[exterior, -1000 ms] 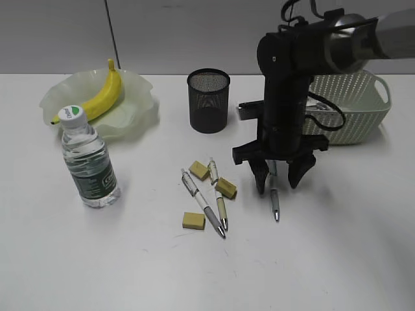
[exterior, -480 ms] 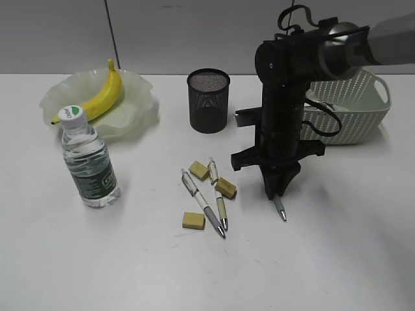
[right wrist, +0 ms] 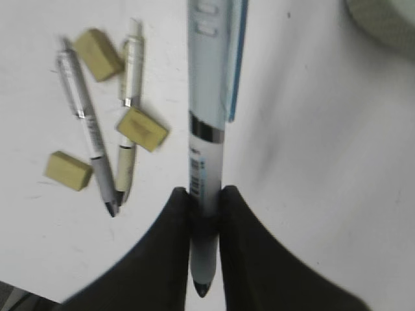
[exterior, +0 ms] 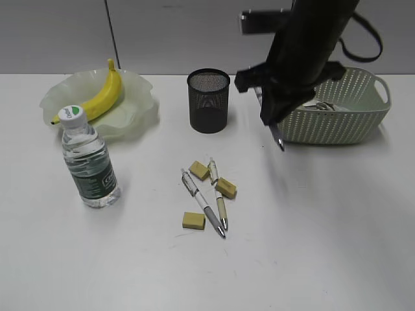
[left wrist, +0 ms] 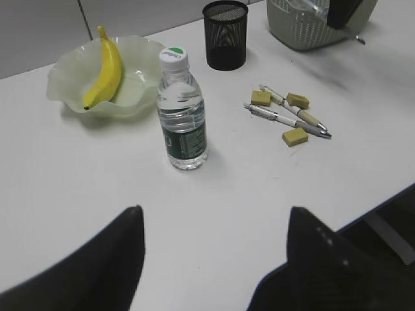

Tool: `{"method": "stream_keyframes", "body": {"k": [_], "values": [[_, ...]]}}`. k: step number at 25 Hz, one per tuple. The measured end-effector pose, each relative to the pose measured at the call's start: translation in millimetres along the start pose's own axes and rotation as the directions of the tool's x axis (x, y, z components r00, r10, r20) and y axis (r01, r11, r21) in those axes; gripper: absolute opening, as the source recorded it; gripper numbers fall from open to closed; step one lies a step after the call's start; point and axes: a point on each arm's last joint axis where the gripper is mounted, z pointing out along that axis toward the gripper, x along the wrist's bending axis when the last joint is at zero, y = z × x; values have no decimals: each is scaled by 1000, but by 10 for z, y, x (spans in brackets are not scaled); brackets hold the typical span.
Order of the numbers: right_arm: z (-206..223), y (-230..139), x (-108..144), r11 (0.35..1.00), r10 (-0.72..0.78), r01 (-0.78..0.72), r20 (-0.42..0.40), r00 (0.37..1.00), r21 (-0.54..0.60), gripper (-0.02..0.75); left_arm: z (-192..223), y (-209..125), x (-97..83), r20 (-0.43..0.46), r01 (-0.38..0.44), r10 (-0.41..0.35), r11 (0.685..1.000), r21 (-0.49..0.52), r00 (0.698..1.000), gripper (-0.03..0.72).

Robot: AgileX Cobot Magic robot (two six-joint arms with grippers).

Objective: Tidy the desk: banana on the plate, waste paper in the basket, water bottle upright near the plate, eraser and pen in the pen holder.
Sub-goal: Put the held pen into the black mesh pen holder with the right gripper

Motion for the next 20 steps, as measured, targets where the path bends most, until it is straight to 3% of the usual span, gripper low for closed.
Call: {"method": "stream_keyframes", "body": {"k": [4, 9, 15, 20], "values": [[-570, -6, 65, 974, -87, 75, -47, 995, -215, 108, 0, 0, 0, 0, 0, 0, 1000, 0, 1000, 510], [-832, 155, 100, 865, -167, 133, -27, 986, -483, 108, 0, 0, 0, 0, 0, 0, 1000, 0, 1000, 510], [-701, 466, 117, 708, -183, 138, 8, 983, -693, 108, 0, 0, 0, 0, 0, 0, 1000, 0, 1000, 510], [-306, 732, 105, 590, -178, 140, 41, 983, -795, 108, 0, 0, 0, 0, 0, 0, 1000, 0, 1000, 510]]}}
